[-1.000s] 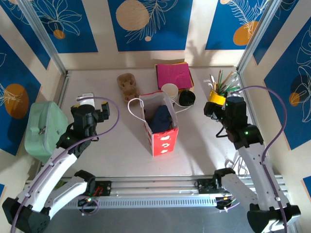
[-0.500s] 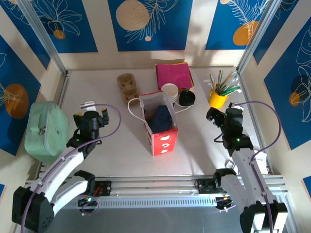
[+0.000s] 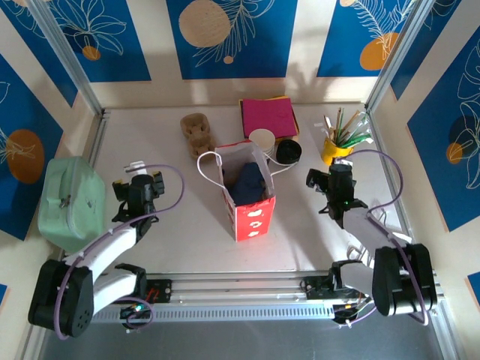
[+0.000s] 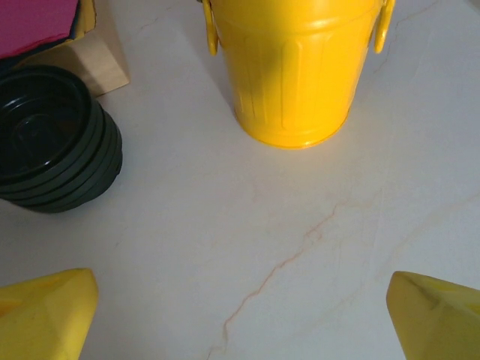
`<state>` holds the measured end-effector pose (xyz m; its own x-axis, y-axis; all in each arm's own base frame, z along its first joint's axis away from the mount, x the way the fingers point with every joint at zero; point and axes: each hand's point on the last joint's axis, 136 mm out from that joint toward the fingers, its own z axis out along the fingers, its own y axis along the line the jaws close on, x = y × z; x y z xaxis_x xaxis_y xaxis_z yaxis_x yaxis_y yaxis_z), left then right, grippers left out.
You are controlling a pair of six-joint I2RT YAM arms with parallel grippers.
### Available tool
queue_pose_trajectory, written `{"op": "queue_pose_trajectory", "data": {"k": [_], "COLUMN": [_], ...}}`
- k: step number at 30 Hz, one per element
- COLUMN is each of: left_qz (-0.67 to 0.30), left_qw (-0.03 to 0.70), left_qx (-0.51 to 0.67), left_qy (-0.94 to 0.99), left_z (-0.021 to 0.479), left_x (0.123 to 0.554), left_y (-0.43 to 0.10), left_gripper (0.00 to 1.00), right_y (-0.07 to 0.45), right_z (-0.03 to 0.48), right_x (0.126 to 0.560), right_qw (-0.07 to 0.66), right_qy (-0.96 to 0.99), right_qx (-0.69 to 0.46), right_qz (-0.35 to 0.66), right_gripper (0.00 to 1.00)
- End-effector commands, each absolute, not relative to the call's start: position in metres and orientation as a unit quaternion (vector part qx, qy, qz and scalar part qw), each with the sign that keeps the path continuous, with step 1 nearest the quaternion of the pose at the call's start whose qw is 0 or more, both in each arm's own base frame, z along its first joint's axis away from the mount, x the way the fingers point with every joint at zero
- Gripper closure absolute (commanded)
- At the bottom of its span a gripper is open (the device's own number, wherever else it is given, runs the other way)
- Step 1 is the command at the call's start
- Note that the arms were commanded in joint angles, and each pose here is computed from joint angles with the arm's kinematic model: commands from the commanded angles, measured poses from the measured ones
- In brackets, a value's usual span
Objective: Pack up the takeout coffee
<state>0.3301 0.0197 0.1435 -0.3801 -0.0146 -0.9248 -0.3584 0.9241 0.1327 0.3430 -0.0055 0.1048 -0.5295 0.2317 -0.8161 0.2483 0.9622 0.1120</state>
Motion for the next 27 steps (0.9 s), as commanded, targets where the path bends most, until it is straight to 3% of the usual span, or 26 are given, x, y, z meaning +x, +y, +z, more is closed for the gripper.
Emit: {"op": "queue_pose_trajectory", "data": {"k": [1,9,14,18,27], "left_qz": [0.183,0.153,0.118,0.095,0.06], "left_qw": [0.571,0.578,0.597,0.603,0.612], "left_qx": [-0.115,-0.092,-0.099,-0.077,-0.03], "left_qy": [0.792,0.796,0.787,0.788,0.788], "left_z": [0.147,0.124,0.115,0.114,0.109], "left_x": [0.337,0.366,0.376,0.378,0.379], "left_y": [0.032,0.03,0.034,0.025,0.007], "left_gripper": [0.01,0.01,0.01,0.01,0.01], "right_y": [-0.005,0.005,-0.01,0.006,0.028], "right_z": [0.123,0.124,0.113,0.109,0.095], "right_x": [0.363,0.379,0.383,0.381,0.395], "right_qw": [0.522,0.574,0.583,0.595,0.57], "right_qy": [0.846,0.817,0.807,0.801,0.82], "right_qx": [0.109,0.038,0.085,0.044,-0.009], "right_qz": [-0.017,-0.031,0.034,0.056,0.049], "right_gripper": [0.01,0.01,0.01,0.01,0.01]}}
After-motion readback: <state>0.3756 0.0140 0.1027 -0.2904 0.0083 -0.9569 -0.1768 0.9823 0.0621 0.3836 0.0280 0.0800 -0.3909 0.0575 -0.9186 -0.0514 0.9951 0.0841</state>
